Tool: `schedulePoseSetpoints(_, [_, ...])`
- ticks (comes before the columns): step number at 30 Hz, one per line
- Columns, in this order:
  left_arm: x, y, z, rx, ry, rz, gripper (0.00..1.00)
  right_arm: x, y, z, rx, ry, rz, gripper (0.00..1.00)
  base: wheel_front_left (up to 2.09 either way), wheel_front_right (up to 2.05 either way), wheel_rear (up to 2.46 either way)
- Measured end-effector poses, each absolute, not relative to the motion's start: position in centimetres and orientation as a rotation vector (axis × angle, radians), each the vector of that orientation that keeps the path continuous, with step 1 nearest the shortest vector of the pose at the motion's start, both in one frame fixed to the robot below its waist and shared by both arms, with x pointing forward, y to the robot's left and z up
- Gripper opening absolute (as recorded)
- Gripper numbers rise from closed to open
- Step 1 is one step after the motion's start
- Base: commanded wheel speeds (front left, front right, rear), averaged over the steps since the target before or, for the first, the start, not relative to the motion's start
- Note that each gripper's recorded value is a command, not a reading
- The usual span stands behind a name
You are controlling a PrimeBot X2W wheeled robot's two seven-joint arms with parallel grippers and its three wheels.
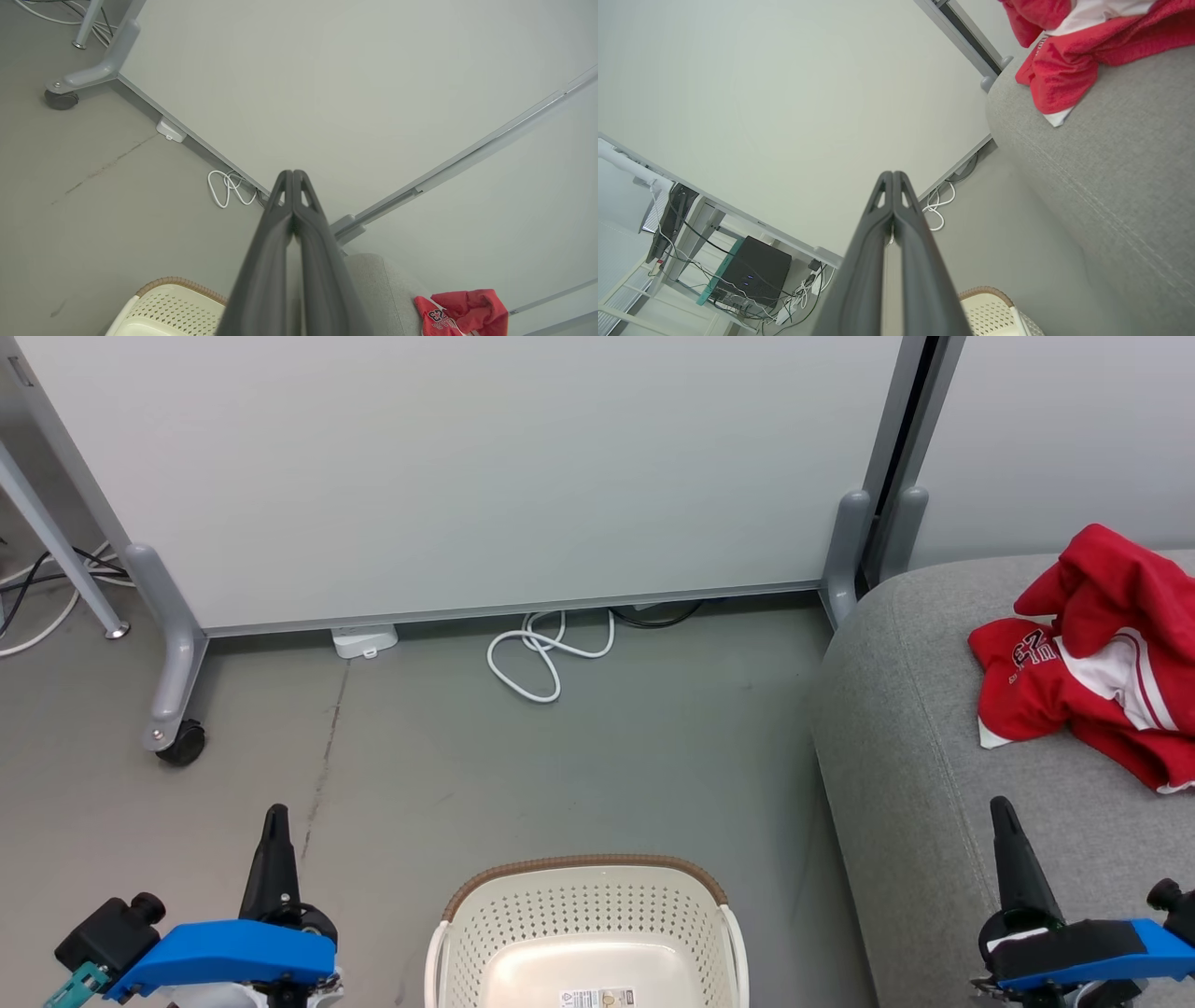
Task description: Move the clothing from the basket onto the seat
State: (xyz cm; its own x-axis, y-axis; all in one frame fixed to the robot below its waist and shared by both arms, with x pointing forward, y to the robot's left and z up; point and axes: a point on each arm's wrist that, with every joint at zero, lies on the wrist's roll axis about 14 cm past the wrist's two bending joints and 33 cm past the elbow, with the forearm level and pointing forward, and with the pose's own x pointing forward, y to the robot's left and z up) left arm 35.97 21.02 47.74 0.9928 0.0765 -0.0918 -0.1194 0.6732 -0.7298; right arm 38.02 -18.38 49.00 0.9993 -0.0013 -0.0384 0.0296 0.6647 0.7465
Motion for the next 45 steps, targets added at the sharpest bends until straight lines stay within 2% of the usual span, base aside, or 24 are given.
schedulePoseSetpoints(45, [37.7,20.6,49.1,-1.307,0.032,0.07,0.0,38.6,-19.2,49.7,1.317,0.035,-0.024,0.0,0.0,0.0,0.0])
